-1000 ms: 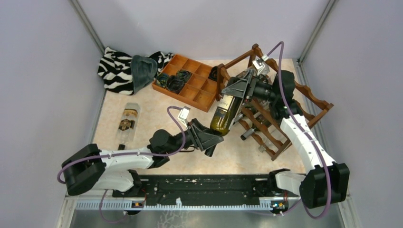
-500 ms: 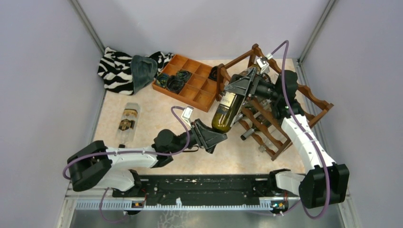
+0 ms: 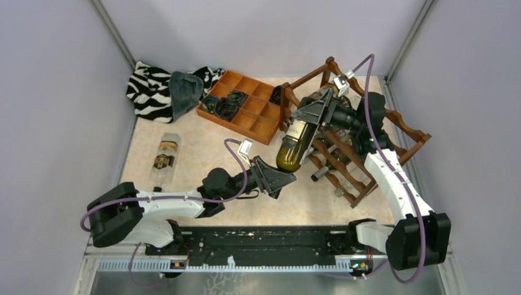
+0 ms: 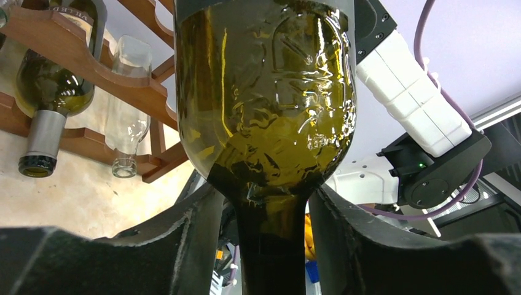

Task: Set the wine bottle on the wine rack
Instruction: Pick up the wine bottle from the center of the board, then place the wine bottle in the wine rack.

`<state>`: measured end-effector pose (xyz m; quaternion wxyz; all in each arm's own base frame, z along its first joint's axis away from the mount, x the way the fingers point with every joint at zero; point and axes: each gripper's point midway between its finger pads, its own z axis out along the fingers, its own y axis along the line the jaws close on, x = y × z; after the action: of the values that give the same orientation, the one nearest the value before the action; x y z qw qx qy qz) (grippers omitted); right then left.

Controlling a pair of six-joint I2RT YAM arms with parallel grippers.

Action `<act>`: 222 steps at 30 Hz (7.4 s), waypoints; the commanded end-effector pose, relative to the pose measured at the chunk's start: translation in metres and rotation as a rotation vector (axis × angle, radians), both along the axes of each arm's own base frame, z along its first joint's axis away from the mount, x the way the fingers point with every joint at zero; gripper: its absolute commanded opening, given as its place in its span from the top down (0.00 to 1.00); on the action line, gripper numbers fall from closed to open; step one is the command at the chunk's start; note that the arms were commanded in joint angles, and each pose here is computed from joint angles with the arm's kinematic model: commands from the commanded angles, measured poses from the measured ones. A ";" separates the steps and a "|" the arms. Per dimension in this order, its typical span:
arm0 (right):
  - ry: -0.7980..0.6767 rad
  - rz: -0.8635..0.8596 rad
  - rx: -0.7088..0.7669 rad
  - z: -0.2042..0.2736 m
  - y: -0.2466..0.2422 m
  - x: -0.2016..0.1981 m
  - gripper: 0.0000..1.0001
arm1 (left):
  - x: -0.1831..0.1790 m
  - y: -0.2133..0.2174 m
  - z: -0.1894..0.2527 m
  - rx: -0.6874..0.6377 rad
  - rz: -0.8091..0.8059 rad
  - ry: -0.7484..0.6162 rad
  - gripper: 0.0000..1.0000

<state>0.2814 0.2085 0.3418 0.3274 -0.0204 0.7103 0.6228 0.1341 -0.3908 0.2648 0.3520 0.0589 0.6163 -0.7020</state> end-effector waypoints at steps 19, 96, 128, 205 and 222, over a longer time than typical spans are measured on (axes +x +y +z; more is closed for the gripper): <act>-0.114 -0.048 0.019 0.027 -0.007 -0.005 0.94 | -0.012 -0.004 0.013 -0.066 -0.062 -0.060 1.00; -0.304 0.001 -0.124 0.029 -0.017 -0.039 0.02 | -0.009 0.066 0.031 -0.135 0.079 -0.070 1.00; -0.539 -0.222 -0.356 0.060 -0.110 -0.008 0.02 | -0.073 0.083 -0.005 0.072 -0.247 0.027 1.00; -0.506 -0.276 -0.311 0.055 -0.131 -0.006 0.02 | 0.014 -0.027 -0.033 0.343 -0.297 -0.173 1.00; -0.497 -0.287 -0.315 0.052 -0.134 -0.004 0.02 | 0.053 -0.063 -0.032 0.453 -0.226 -0.268 1.00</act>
<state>0.2809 0.0766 0.3856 0.5487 -0.1044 0.7024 0.4413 0.1690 -0.4294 0.1686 0.2348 0.2592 0.7705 -0.5330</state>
